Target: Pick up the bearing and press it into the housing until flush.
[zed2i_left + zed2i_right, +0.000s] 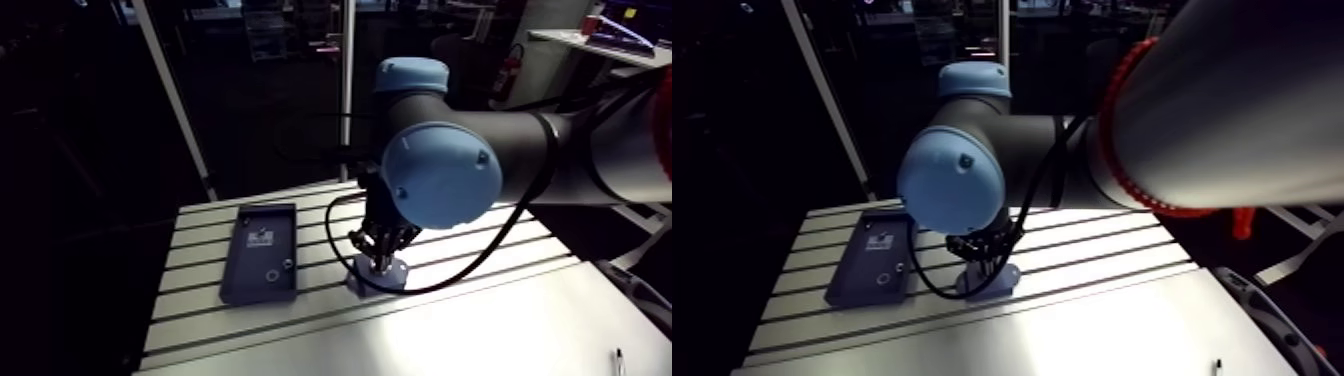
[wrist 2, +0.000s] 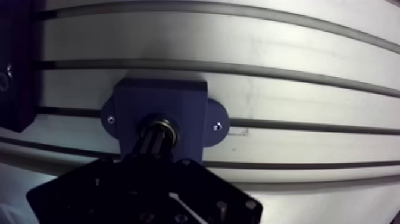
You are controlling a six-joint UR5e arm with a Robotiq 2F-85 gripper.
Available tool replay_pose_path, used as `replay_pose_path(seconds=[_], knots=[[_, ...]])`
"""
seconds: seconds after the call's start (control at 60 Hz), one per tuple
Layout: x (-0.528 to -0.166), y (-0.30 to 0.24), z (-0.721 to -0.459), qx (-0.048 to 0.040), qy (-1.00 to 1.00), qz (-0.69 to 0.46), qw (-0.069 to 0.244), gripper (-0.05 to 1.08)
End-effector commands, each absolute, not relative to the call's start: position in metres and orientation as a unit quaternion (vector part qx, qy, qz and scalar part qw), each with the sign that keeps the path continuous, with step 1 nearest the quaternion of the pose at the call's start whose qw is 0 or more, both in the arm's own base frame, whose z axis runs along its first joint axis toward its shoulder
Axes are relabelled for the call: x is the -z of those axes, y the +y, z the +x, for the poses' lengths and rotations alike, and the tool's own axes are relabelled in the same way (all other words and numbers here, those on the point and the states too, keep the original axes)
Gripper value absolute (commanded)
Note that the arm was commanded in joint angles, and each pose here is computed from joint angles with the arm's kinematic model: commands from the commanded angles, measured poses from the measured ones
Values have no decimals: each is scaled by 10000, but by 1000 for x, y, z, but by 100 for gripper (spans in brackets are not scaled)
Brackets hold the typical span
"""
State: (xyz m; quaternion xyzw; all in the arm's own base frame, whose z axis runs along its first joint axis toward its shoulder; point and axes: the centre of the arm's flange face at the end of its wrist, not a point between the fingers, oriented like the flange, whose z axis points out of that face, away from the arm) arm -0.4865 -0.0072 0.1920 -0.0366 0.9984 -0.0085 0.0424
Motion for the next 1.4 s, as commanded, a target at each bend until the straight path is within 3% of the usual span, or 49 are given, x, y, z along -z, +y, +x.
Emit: replay_pose_path(seconds=[0.017, 1.4], knots=[[-194, -7, -488, 75, 9984, -366, 414, 90], [-190, -7, -489, 87, 9983, -373, 428, 90]])
